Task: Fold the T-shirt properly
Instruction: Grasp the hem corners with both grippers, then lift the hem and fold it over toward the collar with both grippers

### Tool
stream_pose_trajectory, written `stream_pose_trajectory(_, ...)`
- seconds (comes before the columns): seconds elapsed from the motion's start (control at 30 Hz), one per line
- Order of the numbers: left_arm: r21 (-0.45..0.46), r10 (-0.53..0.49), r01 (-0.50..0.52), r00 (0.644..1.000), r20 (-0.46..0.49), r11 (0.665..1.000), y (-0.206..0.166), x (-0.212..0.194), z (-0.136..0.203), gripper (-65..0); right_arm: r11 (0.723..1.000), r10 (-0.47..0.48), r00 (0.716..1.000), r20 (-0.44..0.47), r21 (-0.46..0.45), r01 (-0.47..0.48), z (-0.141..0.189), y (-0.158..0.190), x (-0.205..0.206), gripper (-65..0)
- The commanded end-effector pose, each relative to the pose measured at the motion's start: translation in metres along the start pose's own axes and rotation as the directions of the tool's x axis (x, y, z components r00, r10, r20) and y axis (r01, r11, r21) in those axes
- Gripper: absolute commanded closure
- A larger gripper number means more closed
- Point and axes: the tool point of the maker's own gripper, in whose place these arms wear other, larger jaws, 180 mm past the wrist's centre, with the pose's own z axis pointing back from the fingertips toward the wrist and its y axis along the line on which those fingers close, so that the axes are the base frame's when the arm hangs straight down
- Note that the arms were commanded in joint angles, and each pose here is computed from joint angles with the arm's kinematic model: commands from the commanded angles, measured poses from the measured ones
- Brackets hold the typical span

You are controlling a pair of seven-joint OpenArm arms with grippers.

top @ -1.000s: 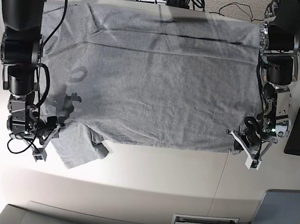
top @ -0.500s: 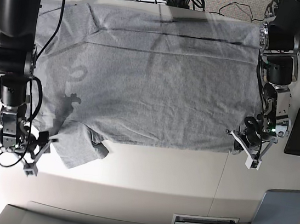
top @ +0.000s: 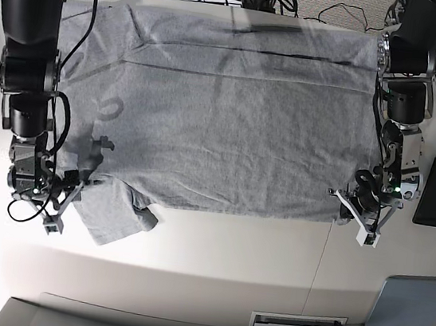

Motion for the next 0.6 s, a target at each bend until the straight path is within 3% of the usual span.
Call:
stream_pose_trajectory(0.0,0.009,-0.012,0.011,1.000,0.027,1.000,0.005,0.017,0.004,0.0,1.000,0.000,0.999,0.036,-0.025,0.001,0.009,-0.014,0.018,-30.9)
stream_pose_trajectory(0.57,0.009,-0.011,0.011,1.000,0.028,1.000,0.005,0.017,0.004,0.0,1.000,-0.002,0.999,-0.036,-0.016,0.002,-0.002,-0.005,-0.020,-30.9)
